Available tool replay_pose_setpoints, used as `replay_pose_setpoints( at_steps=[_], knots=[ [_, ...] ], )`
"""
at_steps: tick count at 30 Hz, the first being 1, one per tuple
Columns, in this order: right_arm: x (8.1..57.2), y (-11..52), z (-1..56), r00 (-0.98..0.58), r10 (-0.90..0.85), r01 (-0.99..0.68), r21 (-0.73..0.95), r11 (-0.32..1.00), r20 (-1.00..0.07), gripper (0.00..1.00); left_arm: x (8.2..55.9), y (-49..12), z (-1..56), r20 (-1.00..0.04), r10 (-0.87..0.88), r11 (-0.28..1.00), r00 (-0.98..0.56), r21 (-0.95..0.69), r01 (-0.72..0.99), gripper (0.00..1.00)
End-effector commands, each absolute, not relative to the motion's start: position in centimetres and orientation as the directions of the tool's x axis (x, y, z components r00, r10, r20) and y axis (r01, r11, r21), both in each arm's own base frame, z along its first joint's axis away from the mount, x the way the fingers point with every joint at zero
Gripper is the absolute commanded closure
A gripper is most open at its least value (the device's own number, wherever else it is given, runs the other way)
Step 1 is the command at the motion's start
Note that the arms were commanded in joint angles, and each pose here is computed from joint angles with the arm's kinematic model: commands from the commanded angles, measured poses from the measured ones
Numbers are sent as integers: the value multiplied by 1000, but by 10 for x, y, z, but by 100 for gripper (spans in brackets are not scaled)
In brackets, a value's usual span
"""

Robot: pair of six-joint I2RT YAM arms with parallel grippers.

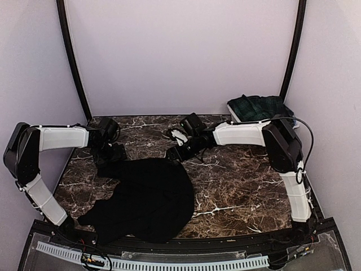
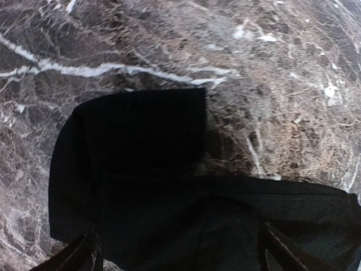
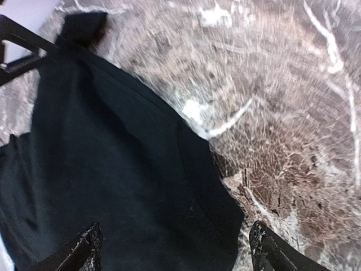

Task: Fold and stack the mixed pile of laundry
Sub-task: Adjust the crumpled T-shirt at the center of the board.

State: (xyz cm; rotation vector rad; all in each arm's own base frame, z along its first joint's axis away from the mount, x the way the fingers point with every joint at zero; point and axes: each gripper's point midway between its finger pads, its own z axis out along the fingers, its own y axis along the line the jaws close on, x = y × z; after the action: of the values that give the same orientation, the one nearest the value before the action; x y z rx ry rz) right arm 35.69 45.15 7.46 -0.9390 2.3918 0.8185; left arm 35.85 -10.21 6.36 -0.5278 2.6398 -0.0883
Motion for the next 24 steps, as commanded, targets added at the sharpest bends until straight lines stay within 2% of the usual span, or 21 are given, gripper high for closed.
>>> replay_pose_setpoints(
  at_steps=[1,4,6,8,10,11,12,13,14,16,23,24],
  knots=[
    [363,461,68,-643,-497,-746,332,577,-582,14,347,-83,53,-421,-438,892,-794,-94,-442,5],
    [362,462,52,-650,-515,-745,334,577,-559,21,349,-83,40,-416,-441,889,-795,-82,-450,10],
    [360,460,46,-655,-521,-743,340,576,-548,34,356,-88,32,-404,-431,896,-807,-86,-436,15],
    [355,453,45,-663,-521,-737,345,581,-538,52,365,-95,22,-383,-422,903,-822,-98,-418,23],
    [350,443,49,-673,-510,-728,355,587,-536,74,377,-108,14,-362,-414,910,-835,-141,-390,36],
    [348,437,54,-679,-499,-721,361,592,-538,87,379,-112,4,-343,-406,914,-847,-141,-381,50],
    [346,430,59,-685,-489,-714,367,596,-540,100,393,-123,10,-349,-402,915,-846,-193,-356,58],
    [345,422,68,-688,-475,-709,368,602,-549,100,398,-130,6,-342,-380,923,-859,-207,-326,76],
    [342,413,73,-690,-463,-703,364,611,-556,100,414,-143,17,-361,-373,920,-855,-266,-289,89],
    [338,396,93,-685,-429,-695,348,630,-589,100,441,-164,42,-409,-340,919,-846,-337,-206,99],
    [327,326,119,-724,-267,-582,355,732,-636,100,525,-225,173,-690,-209,880,-693,-442,175,100],
    [327,319,118,-726,-253,-569,351,744,-639,100,537,-233,188,-718,-204,869,-666,-446,214,93]
  ],
)
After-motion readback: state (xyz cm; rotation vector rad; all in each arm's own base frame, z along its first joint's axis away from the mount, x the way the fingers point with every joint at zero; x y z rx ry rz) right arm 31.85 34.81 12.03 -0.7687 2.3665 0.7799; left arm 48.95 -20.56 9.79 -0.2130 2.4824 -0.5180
